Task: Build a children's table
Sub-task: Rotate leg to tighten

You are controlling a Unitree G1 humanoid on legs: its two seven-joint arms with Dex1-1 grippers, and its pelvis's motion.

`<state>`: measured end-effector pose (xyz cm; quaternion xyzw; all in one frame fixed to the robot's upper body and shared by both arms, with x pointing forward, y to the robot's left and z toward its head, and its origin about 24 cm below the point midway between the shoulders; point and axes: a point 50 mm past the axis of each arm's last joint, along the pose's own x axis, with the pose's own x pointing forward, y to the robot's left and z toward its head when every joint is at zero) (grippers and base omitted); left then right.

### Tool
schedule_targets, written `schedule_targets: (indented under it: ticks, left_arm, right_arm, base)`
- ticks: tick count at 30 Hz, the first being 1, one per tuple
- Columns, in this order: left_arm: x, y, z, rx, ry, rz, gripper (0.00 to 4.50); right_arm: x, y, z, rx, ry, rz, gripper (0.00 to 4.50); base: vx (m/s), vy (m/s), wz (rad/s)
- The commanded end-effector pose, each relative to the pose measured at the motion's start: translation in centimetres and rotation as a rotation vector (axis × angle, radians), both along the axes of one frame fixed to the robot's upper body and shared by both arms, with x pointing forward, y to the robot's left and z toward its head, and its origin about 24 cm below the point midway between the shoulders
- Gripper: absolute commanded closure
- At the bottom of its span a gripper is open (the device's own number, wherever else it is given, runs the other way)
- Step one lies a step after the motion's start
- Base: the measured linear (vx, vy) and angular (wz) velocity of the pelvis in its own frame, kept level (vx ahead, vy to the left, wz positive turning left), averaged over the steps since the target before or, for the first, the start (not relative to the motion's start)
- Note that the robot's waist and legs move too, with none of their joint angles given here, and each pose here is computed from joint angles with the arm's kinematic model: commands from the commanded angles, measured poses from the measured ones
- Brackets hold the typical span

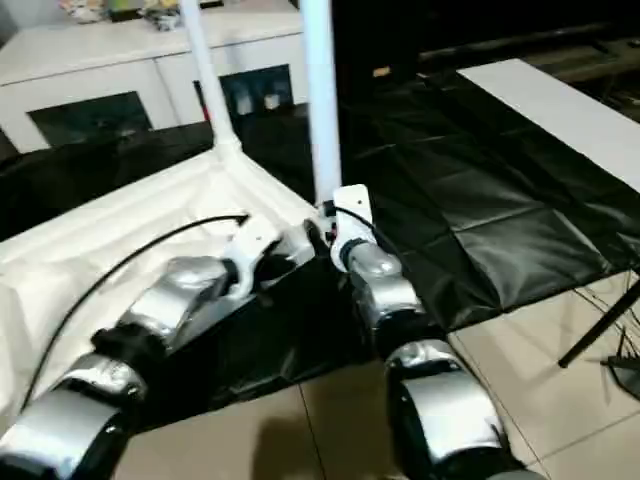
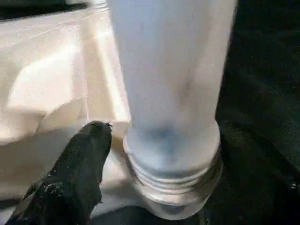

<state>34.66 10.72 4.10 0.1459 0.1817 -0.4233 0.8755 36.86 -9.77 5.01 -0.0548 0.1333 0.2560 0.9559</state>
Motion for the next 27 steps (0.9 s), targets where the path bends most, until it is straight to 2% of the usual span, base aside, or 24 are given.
schedule_targets:
  ticks: [1, 6, 8, 10, 12, 13, 16, 22, 27]
  left_arm:
    - [-0.9, 0.1, 0.4, -0.061, -0.030, -0.134, 4.50]
    - [-2.7, 1.9, 0.6, -0.075, 0.028, -0.320, 4.50]
    - [-2.9, 2.1, 0.6, -0.077, 0.034, -0.338, 4.50]
    - [-3.3, 2.5, 1.0, -0.099, 0.060, -0.366, 4.50]
    - [-3.3, 2.5, 1.0, -0.099, 0.060, -0.366, 4.50]
    - [-3.9, 2.9, 1.3, -0.114, 0.083, -0.408, 4.50]
    - [-4.1, 3.0, 1.2, -0.115, 0.087, -0.421, 4.50]
    - [-4.1, 3.1, 1.2, -0.122, 0.091, -0.419, 4.50]
    - [-4.3, 3.2, 1.2, -0.121, 0.102, -0.418, 4.50]
  right_arm:
    - [-0.7, 0.7, 0.7, -0.030, -0.037, 0.209, 0.72]
    - [-3.1, -2.1, 0.7, -0.095, -0.009, 0.521, 0.72]
    - [-3.3, -2.4, 0.8, -0.100, -0.006, 0.542, 0.72]
    - [-3.4, -3.3, 1.1, -0.102, 0.001, 0.579, 0.72]
    - [-3.4, -3.3, 1.1, -0.102, 0.001, 0.579, 0.72]
    - [-3.6, -4.1, 1.6, -0.104, 0.006, 0.625, 0.72]
    - [-3.8, -4.4, 1.7, -0.123, 0.019, 0.659, 0.72]
    - [-4.2, -4.4, 1.8, -0.095, 0.051, 0.705, 0.72]
    - [-4.3, -4.8, 1.6, -0.099, 0.075, 0.716, 1.14]
  base:
    - [0.000, 0.000, 0.00]
    - [0.000, 0.000, 0.00]
    - [0.000, 0.000, 0.00]
    - [0.000, 0.000, 0.00]
    - [0.000, 0.000, 0.00]
    - [0.000, 0.000, 0.00]
    - [0.000, 0.000, 0.00]
    - [0.000, 0.000, 0.00]
    - [0.000, 0.000, 0.00]
